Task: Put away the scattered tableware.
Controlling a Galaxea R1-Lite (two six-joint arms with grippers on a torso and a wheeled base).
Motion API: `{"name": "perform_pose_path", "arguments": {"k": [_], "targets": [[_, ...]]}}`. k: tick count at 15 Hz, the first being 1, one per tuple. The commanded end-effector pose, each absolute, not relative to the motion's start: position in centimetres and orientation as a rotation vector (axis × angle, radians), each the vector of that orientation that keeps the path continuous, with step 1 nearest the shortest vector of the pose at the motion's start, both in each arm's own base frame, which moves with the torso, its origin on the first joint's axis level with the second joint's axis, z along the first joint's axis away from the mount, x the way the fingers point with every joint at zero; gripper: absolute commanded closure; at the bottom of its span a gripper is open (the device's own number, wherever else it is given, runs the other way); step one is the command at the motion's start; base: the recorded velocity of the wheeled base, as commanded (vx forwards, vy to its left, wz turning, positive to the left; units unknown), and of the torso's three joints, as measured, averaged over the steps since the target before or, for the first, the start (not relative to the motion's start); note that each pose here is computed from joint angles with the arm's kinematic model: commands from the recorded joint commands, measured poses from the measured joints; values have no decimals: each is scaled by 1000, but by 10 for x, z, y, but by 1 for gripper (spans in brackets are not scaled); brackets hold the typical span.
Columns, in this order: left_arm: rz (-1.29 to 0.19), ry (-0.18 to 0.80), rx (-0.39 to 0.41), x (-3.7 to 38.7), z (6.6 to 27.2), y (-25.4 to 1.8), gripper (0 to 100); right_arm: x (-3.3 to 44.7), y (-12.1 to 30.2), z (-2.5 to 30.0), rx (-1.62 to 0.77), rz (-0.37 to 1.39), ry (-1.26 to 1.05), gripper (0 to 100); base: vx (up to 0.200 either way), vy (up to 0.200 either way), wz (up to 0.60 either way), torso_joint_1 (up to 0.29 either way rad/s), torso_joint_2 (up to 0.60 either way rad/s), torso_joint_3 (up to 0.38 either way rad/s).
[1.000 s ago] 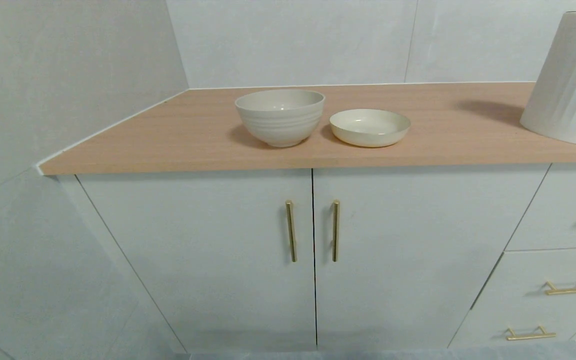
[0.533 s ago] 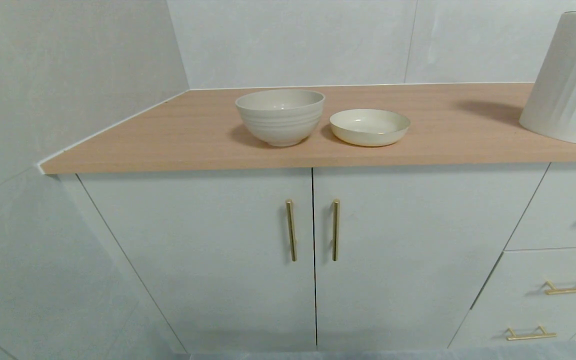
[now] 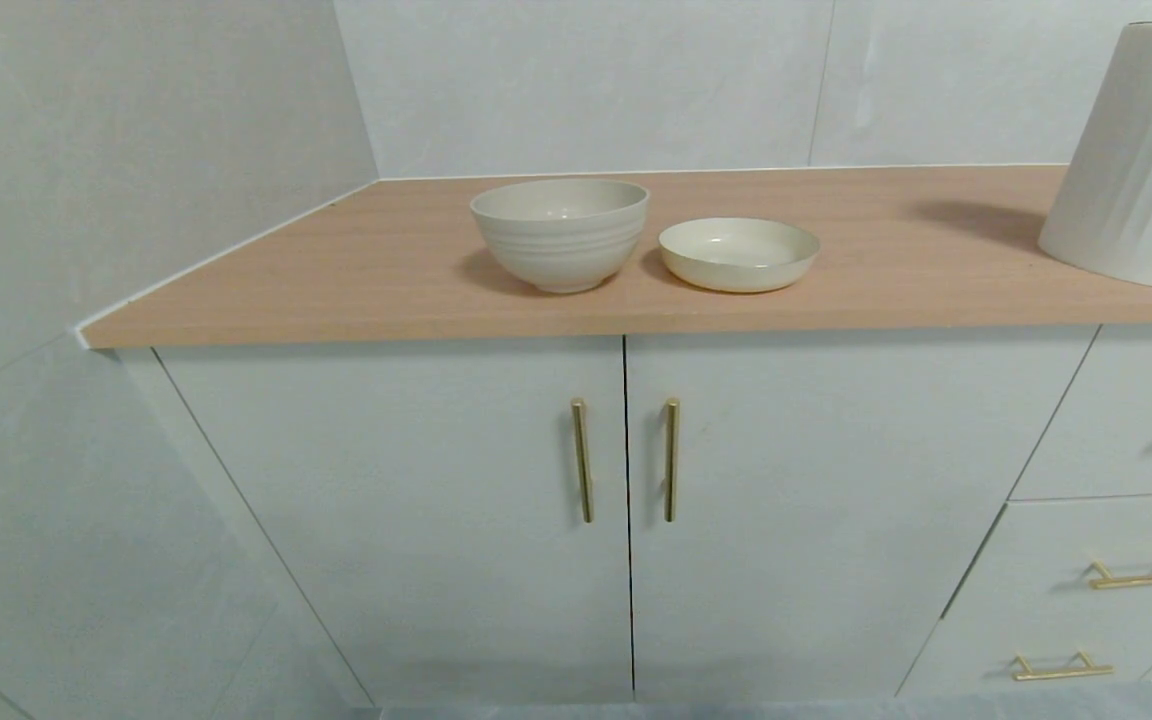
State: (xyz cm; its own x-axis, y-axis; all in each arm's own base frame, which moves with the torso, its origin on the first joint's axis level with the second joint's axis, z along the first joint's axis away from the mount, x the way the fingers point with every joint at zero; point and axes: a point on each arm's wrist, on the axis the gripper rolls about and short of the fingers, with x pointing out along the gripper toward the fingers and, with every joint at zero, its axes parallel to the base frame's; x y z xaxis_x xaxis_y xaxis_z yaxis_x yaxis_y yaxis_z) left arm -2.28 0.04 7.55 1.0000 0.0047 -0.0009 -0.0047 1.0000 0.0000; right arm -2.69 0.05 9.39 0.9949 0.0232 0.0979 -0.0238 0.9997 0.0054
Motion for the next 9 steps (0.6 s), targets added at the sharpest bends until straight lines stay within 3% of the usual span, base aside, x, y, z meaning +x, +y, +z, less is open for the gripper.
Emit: {"name": "perform_pose_path", "arguments": {"k": [1,9], "targets": [[6,0,0,-23,76,0,0,-33,2,119,16,115,-152,0,0,0,0,0,0,0],[5,2,2,-23,75,0,0,33,10,155,53,373,335,0,0,0,0,0,0,0]]}}
